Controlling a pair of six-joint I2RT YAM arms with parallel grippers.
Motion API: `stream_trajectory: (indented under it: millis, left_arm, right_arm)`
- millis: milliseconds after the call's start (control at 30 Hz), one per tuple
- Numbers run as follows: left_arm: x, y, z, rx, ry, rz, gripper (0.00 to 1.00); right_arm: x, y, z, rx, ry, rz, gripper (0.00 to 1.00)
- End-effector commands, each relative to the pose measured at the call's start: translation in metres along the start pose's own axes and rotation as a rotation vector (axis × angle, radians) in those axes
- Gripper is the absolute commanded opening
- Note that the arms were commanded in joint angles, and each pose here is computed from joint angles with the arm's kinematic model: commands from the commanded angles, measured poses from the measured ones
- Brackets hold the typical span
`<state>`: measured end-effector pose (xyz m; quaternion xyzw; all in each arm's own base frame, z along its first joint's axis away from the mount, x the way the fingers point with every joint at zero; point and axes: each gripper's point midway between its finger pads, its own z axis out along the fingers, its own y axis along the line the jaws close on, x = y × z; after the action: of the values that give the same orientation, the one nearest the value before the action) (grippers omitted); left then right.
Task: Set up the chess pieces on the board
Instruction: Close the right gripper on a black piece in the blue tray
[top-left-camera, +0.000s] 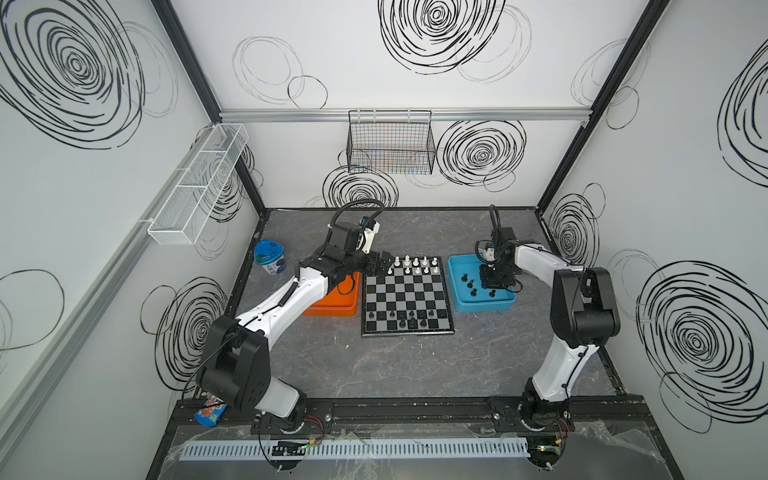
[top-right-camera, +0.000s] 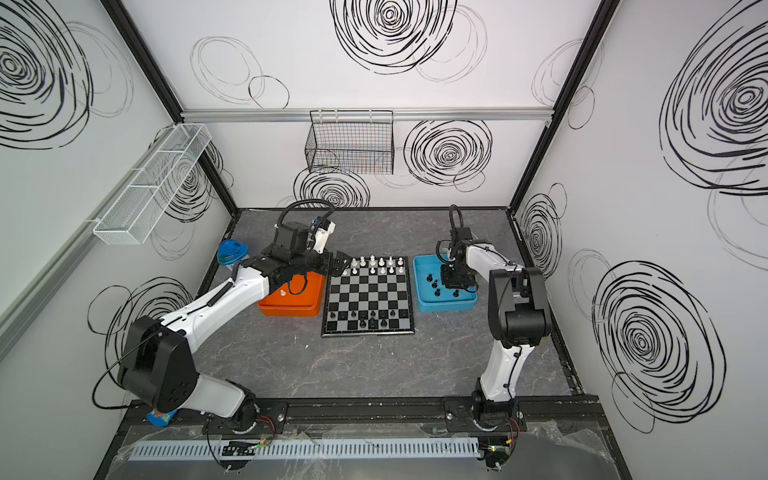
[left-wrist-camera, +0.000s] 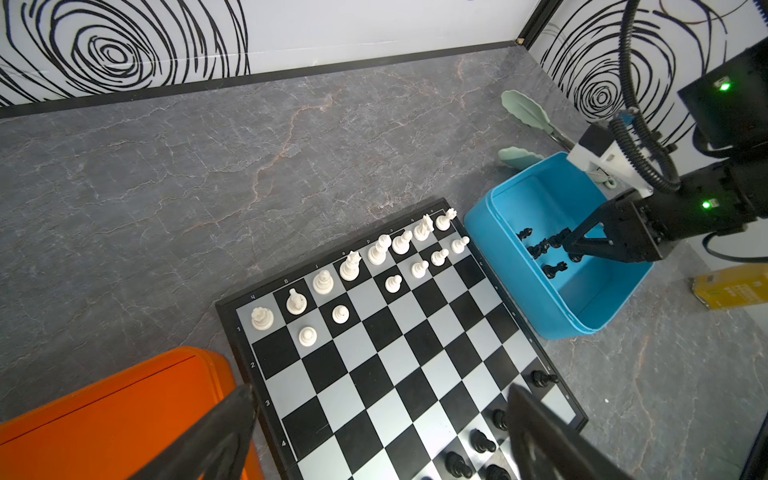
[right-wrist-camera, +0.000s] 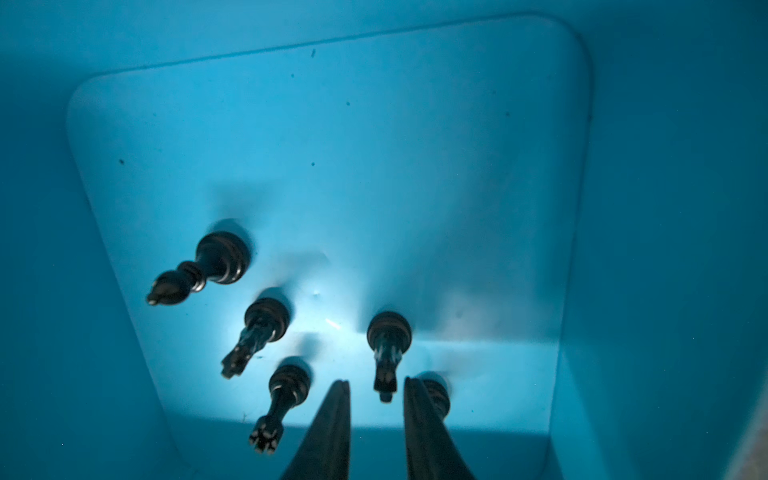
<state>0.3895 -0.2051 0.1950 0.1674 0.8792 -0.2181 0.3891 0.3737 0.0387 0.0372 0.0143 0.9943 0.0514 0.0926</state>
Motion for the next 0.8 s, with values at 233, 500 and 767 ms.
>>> stream_trajectory:
  millis: [233,500,767]
  left_arm:
    - [-0.005,0.003,0.001,0.002,-0.015,-0.007,0.97]
    - [-0.005,0.004,0.001,0.002,-0.016,-0.008,0.97]
    - [-0.004,0.005,0.002,-0.001,-0.014,-0.009,0.97]
  right_arm:
    - [-0.007,0.0,0.004,0.018,-0.007,-0.016,0.32]
    - [-0.013,0.001,0.007,0.015,-0.026,-0.008,0.27]
    - [-0.017,-0.001,0.007,0.03,-0.042,-0.004,0.21]
